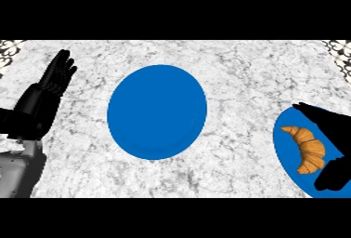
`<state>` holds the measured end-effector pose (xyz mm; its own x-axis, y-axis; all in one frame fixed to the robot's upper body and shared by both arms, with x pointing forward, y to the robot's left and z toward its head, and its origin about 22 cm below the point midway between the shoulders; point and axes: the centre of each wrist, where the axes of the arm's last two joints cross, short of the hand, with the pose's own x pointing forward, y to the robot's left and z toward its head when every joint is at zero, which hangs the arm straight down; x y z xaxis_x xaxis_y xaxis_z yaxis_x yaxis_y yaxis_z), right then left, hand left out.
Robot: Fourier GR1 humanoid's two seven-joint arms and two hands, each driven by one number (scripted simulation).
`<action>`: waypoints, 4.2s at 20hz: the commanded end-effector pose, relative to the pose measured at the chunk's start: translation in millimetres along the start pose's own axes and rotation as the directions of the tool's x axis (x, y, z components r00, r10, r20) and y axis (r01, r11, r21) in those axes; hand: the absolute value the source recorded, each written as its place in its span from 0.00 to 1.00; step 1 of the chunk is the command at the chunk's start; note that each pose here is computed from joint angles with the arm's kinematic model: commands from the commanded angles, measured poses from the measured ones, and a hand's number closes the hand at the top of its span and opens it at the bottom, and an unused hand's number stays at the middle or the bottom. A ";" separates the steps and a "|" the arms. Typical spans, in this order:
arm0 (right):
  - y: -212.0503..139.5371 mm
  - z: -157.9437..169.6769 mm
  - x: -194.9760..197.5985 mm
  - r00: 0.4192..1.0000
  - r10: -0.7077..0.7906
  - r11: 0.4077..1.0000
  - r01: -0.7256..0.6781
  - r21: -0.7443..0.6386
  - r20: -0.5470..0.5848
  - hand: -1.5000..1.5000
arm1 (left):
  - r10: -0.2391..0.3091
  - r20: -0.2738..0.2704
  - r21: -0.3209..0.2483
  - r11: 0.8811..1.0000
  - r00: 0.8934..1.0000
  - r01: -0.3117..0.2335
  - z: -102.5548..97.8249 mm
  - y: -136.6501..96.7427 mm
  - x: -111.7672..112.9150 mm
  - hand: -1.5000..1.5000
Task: Pick the croissant from the plate and place it in the plate
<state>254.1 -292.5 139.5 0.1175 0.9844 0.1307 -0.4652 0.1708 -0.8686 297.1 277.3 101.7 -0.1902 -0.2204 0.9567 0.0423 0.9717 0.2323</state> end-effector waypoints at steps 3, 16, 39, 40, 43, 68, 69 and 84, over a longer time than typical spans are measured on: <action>17.6 -14.5 -14.5 0.995 0.059 0.998 -0.055 0.042 -0.084 0.00 | -0.006 -0.011 0.011 1.000 1.000 0.006 10.8 1.8 14.1 0.50; 44.8 -69.0 -33.6 0.994 0.059 0.986 -0.044 0.162 -0.089 0.00 | 0.013 0.015 0.000 1.000 1.000 -0.013 -10.1 2.4 -5.8 0.50; 155.3 -20.0 -27.7 0.808 -0.214 0.966 0.092 -0.242 -0.548 1.00 | -0.027 -0.069 0.127 0.991 0.997 0.035 19.9 33.5 -15.9 0.50; 153.4 -9.6 -15.5 0.811 -0.227 0.954 0.075 -0.289 -0.539 1.00 | -0.038 -0.068 0.127 0.991 0.997 0.046 16.5 38.8 -10.5 0.50; 157.0 24.1 18.7 0.802 -0.291 0.912 0.068 -0.405 -0.522 1.00 | -0.038 -0.057 0.120 0.992 0.998 0.045 15.4 33.0 -10.3 0.50; 92.8 133.1 202.5 0.906 -0.408 0.609 0.362 -0.706 0.113 1.00 | -0.015 0.011 -0.024 1.000 1.000 0.015 -10.8 -2.5 7.2 0.50; 96.0 129.3 203.3 0.896 -0.430 0.609 0.381 -0.695 0.115 1.00 | 0.006 0.018 -0.015 1.000 1.000 -0.005 -1.9 -17.5 -0.1 0.50; 83.4 73.3 199.9 0.862 -0.503 0.638 0.422 -0.644 0.066 1.00 | -0.004 0.037 -0.064 0.998 0.999 0.007 -11.3 -8.0 9.0 0.50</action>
<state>139.3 -98.4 129.6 0.1238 0.8384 0.5309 0.2880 0.4816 -0.8277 305.5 264.3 112.9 -0.2355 -0.2180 0.9471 0.0945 0.9648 0.2456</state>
